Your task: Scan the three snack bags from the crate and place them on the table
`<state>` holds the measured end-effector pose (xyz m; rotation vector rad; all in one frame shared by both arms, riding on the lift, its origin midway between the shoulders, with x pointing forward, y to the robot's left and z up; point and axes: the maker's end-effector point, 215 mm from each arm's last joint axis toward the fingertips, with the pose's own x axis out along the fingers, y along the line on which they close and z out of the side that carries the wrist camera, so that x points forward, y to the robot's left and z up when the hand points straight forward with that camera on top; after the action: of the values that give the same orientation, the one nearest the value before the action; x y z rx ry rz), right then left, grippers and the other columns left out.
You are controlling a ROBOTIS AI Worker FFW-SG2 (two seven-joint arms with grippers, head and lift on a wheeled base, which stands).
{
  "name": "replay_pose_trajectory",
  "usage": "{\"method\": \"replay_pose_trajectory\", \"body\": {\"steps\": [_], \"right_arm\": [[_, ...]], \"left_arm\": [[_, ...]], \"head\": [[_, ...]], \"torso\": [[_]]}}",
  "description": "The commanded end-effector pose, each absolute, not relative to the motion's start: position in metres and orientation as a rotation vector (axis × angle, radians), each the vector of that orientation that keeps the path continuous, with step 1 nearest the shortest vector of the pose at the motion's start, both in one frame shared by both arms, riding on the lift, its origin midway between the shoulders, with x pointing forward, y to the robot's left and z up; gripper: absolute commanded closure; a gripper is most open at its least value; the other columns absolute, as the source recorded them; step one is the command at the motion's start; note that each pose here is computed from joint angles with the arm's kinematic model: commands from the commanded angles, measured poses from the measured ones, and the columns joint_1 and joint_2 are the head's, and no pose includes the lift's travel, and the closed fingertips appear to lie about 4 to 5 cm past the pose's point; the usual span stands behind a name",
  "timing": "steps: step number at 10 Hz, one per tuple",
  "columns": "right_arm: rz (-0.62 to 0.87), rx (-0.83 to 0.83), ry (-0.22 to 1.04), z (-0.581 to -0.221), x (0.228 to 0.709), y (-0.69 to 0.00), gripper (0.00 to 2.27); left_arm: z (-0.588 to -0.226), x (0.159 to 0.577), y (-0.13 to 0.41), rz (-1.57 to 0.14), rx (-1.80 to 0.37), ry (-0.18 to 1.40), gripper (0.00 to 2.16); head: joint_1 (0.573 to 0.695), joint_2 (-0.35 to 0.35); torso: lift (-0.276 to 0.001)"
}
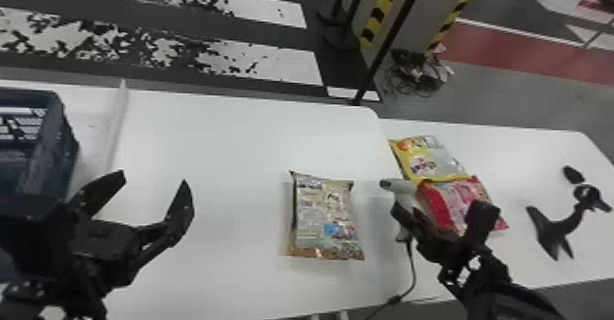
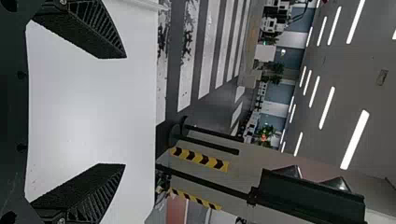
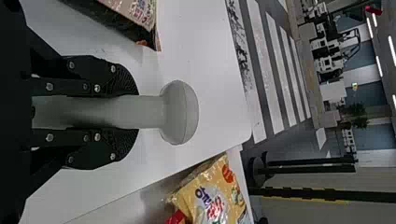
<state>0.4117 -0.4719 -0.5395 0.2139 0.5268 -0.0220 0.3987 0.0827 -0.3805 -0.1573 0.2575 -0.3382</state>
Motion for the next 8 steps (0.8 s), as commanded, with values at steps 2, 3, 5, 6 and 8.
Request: {"method": "replay_pose_trajectory", "body": {"steps": [2,3,5,6,8], "right_arm": [[-0.052,0.213,0.54,-0.552,0.407,-0.492,2.24],[-0.046,0.206,0.541,-0.552,0.406,-0.494,2.11],[-0.018,0.22,0.532,-0.55,0.406,-0.487,0.62],[-0.002,0.22,0.524,-0.546,0.405,-0.484,0.0],[0.011,0.225,0.502,-0.534,0.406,-0.48,0.04]], "left_arm": [[-0.387,0.394,0.077,-0.349,-0.151,0.272,0.03],[-0.387,0.392,0.072,-0.354,-0.142,0.272,0.03],[-0.388,0.392,0.067,-0.36,-0.142,0.274,0.03],[-0.388,0.392,0.065,-0.361,-0.141,0.274,0.03],[-0.388,0.391,0.063,-0.364,-0.129,0.273,0.03]], "head": [[0.695,-0.35],[0.695,-0.35],[0.695,-0.35],[0.695,-0.35],[0.695,-0.35]], "torso": [[-0.062],[-0.062],[-0.062],[-0.062],[-0.062]]}}
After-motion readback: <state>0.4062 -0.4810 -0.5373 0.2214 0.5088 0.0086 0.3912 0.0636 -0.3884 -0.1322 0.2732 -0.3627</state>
